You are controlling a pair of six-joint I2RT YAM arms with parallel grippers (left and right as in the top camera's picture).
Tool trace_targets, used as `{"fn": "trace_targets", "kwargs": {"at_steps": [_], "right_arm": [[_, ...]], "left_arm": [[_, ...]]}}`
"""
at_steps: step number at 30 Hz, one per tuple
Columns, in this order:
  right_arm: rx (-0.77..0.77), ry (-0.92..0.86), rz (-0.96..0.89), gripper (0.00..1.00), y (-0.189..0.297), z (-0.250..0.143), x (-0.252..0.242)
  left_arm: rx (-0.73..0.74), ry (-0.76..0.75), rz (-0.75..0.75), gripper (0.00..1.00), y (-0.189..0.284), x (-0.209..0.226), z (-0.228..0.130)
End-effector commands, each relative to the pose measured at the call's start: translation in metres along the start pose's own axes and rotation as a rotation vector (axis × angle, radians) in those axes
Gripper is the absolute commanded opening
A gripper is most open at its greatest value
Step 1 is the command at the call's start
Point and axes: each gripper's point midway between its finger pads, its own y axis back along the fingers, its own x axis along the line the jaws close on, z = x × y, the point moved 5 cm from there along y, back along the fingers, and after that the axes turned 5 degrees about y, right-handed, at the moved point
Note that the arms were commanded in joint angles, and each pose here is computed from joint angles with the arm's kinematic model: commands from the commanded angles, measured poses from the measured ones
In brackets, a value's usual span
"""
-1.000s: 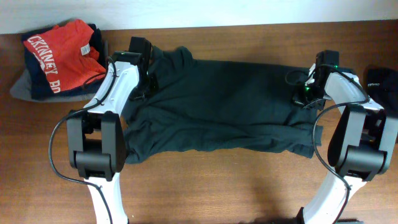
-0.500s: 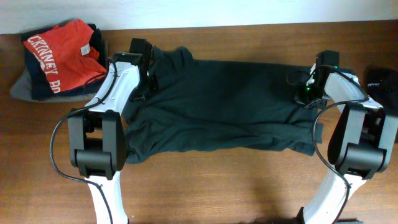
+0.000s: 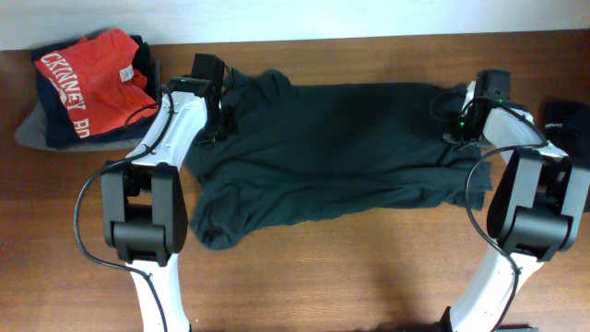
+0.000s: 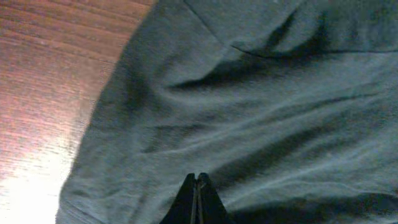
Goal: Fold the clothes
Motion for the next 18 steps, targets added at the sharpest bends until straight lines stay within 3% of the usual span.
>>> {"fn": "trace_targets", "kwargs": {"at_steps": [1,6,10,13,18], "right_arm": [[0.086,0.003,-0.128,0.05,-0.018,-0.014,-0.02],[0.095,0.003,-0.124,0.05,0.001,0.003,-0.021],[0.101,-0.047,-0.126,0.11,0.021,0.017,-0.021],[0.101,-0.068,-0.108,0.04,0.042,0.03,-0.02],[0.08,-0.071,-0.008,0.04,0.072,0.049,-0.008]], "left_arm": [[0.014,-0.028,-0.002,0.01,-0.016,-0.001,-0.001],[-0.034,-0.096,-0.021,0.02,-0.025,-0.006,0.009],[-0.022,-0.097,-0.017,0.01,-0.029,-0.006,0.007],[-0.012,-0.098,-0.017,0.01,-0.027,-0.006,0.006],[0.048,-0.099,-0.046,0.01,-0.026,-0.008,-0.004]]}}
